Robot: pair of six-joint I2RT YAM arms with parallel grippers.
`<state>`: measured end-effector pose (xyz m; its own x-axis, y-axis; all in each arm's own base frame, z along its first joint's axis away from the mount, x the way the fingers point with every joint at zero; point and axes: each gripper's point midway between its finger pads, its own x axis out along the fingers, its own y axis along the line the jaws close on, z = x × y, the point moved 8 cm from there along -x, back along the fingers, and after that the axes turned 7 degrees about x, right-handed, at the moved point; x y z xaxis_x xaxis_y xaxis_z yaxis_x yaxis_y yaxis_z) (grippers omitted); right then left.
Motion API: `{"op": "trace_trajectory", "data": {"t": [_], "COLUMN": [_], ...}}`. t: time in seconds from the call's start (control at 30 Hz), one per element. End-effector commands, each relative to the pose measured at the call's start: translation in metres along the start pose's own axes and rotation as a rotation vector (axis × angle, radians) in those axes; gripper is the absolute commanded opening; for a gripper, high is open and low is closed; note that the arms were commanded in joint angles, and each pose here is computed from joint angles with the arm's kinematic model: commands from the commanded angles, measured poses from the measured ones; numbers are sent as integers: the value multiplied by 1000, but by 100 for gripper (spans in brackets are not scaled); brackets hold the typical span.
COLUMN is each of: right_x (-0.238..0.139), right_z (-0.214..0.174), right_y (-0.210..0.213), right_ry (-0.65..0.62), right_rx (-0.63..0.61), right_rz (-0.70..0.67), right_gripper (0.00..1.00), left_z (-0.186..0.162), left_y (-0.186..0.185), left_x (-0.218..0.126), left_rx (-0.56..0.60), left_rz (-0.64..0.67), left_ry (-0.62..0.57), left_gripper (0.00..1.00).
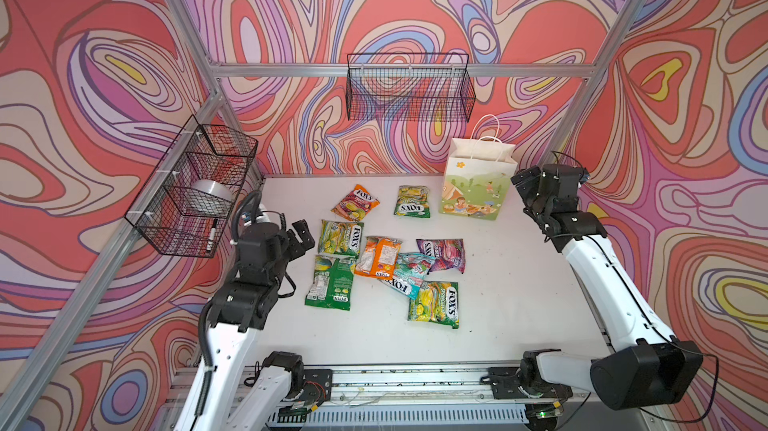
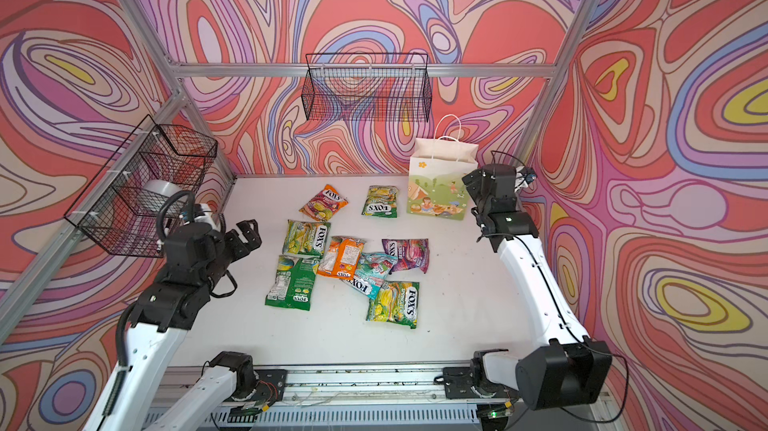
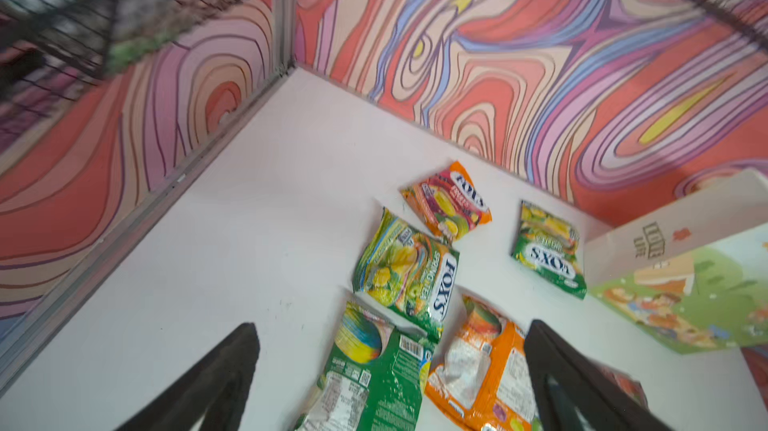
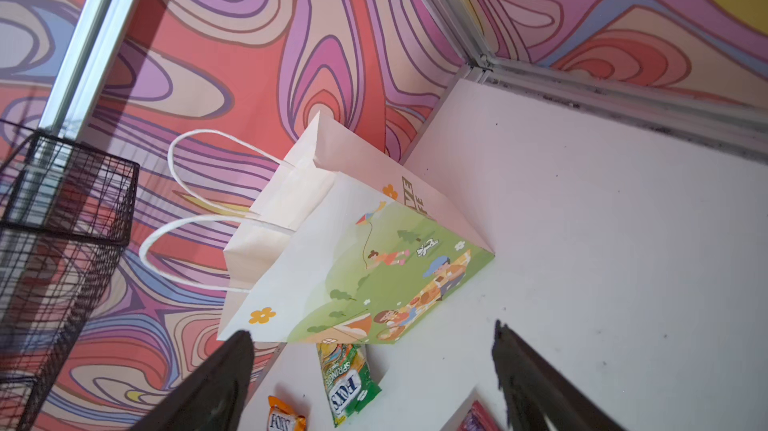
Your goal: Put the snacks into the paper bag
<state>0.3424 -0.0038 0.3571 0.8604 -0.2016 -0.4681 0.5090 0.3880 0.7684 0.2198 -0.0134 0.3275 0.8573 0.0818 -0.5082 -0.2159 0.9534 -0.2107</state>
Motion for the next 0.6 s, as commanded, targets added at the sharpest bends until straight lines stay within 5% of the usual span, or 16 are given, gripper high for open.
{"op": "trace_trajectory", "data": {"t": [0.0,0.23,0.57], "right_x": [16,69,113], "right_z": [-11,-19,-26], "right_y": [-10,30,39], "right_ry": [67,180,213], "right_rx": [183,372,499], "right_rz": [-203,-306,-376], "right_gripper": [94,98,87], "left_z": [-29,-44,-49], "left_y": [0,-1,-4], "left_x": [9,17,14], "left_rx": [115,121,102], "left_rz": [-29,-82,-137], "left_ry": [200,206,200], "left_gripper": [100,100,100]}}
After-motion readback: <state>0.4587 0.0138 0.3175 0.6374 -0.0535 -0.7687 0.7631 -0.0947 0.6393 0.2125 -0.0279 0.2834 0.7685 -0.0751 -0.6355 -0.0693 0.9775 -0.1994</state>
